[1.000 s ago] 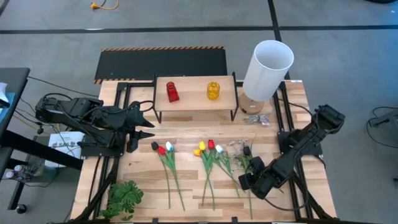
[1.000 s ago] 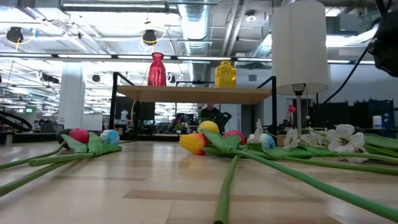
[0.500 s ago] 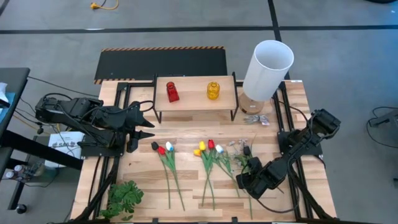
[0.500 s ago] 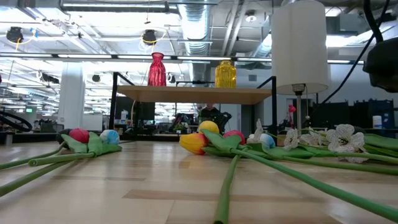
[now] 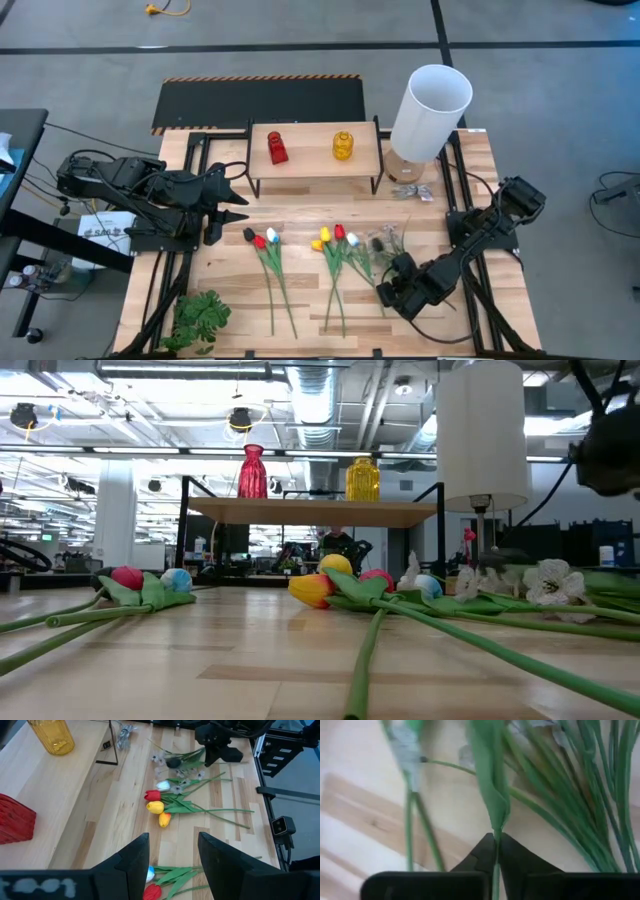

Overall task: Pick and place flowers into a vace then onto a shelf
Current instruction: Put the right black tulip into the yellow flower vase

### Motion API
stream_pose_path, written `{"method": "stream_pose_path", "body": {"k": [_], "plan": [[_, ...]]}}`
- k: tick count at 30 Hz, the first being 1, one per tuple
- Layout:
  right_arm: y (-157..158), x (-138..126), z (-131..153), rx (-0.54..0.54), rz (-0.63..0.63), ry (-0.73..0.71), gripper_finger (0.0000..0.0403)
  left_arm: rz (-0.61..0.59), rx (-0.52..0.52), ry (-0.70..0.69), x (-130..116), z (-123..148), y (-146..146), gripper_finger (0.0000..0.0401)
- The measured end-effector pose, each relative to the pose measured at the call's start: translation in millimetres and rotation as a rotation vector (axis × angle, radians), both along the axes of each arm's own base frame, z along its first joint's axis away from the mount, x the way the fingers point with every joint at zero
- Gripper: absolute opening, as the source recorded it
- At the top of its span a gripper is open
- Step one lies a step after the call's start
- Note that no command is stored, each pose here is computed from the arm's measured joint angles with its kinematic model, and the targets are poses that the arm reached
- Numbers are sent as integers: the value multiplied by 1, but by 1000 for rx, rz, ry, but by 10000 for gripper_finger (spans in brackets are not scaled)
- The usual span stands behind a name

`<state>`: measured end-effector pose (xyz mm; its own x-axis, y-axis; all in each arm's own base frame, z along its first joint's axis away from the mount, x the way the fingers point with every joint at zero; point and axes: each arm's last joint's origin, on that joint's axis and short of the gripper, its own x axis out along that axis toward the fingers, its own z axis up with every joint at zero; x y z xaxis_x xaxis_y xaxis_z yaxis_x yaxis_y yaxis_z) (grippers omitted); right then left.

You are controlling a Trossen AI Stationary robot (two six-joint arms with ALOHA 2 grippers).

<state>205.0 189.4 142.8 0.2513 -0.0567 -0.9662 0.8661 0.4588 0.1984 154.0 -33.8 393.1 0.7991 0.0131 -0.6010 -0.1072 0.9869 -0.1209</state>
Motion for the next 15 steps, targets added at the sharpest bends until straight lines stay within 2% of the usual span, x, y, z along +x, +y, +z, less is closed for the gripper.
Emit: {"method": "stream_pose_path", "body": {"k": [6, 11, 15], "plan": [[11, 7, 27, -13, 85, 10, 7, -1, 0, 0, 0, 0, 0, 158], [22, 12, 75, -19, 225, -46, 7, -1, 0, 0, 0, 0, 0, 158], [27, 20, 120, -63, 345, -210, 3, 0, 1, 1, 0, 0, 0, 158]]}}
